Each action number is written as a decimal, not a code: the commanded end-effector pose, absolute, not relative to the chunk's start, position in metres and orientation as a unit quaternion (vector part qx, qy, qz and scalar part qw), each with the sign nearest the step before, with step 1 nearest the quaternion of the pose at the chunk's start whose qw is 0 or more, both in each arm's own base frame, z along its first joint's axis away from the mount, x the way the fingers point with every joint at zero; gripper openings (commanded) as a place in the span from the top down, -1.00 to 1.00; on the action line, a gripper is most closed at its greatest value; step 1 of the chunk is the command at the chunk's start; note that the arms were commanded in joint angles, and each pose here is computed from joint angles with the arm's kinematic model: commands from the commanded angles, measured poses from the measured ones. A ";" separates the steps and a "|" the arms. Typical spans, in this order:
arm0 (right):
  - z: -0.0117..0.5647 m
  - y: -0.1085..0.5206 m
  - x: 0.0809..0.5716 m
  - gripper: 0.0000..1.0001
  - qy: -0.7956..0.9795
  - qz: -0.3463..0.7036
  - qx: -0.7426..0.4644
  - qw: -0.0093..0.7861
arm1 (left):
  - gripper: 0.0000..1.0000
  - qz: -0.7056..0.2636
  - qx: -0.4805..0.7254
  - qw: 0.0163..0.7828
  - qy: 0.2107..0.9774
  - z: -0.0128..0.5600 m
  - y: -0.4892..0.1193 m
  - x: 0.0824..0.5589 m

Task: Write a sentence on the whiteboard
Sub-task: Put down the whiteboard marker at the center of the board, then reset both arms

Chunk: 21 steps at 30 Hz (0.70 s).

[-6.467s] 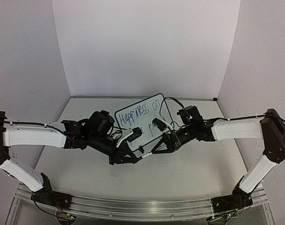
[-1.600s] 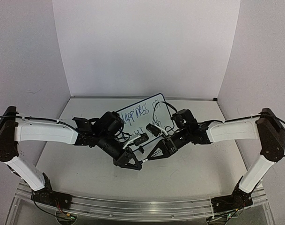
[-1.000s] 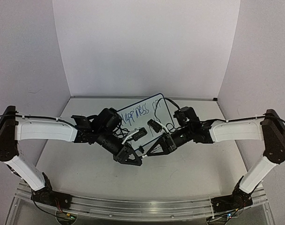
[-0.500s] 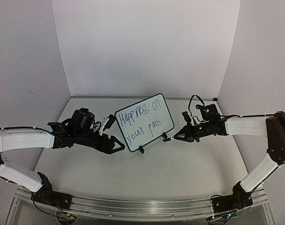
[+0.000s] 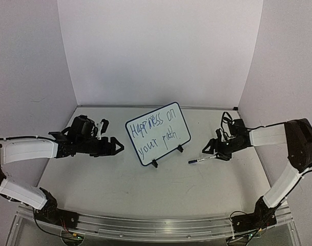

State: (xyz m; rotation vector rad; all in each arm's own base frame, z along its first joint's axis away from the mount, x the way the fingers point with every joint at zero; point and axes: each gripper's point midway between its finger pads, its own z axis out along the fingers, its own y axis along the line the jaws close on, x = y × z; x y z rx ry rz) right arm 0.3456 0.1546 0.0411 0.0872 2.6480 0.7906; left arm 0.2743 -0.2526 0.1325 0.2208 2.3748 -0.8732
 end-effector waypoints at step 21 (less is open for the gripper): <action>0.171 0.013 0.407 -0.96 0.839 0.105 0.060 0.530 | -0.79 -0.009 -0.085 0.567 0.820 0.167 -0.035 0.418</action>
